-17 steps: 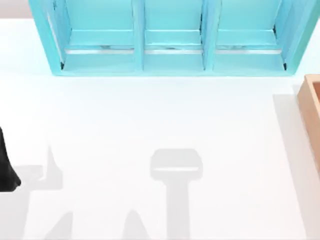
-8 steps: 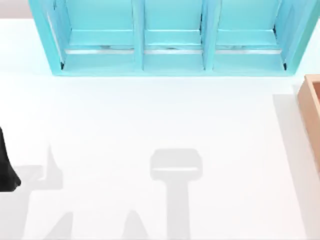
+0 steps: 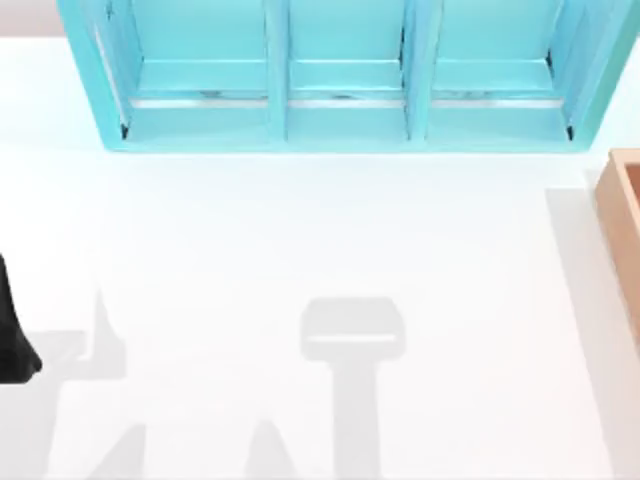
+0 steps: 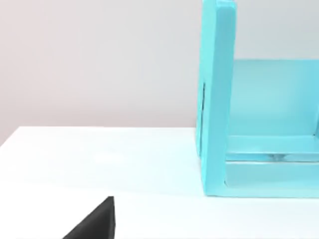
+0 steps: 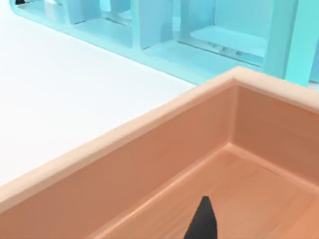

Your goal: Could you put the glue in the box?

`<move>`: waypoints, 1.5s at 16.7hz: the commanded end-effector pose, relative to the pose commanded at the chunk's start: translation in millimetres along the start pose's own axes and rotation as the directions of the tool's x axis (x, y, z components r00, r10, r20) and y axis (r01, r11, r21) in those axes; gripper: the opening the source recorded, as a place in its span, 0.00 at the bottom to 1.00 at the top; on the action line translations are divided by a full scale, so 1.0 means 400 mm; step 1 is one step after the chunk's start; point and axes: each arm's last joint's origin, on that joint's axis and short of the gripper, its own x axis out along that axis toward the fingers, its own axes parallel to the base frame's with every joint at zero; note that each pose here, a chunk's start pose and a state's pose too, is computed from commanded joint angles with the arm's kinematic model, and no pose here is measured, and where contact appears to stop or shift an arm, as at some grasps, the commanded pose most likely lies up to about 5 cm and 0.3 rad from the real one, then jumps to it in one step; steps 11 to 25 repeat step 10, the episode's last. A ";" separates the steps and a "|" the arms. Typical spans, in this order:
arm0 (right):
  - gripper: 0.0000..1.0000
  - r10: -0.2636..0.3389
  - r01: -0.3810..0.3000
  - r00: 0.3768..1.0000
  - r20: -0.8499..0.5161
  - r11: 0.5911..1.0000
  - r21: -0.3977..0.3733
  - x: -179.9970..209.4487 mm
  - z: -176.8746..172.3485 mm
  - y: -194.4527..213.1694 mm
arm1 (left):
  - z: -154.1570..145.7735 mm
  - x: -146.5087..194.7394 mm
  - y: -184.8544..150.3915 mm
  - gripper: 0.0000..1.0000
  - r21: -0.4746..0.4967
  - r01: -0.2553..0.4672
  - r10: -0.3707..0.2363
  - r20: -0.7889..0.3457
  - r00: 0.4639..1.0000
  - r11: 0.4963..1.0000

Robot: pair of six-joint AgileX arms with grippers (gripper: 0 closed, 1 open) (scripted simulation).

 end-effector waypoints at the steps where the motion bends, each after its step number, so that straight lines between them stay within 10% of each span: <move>1: 0.75 0.000 0.000 1.000 0.000 1.000 0.000 0.000 0.000 0.000 | 0.000 0.000 0.000 1.00 0.000 0.000 0.000 0.000 1.000 1.000; 5: 1.00 0.000 0.000 1.000 0.000 1.000 0.000 0.000 0.000 0.000 | 0.000 0.000 0.000 1.00 0.000 0.000 0.000 0.000 1.000 1.000; 25: 1.00 0.000 0.000 1.000 0.000 1.000 0.000 0.000 0.000 0.000 | 0.000 0.000 0.000 1.00 0.000 0.000 0.000 0.000 1.000 1.000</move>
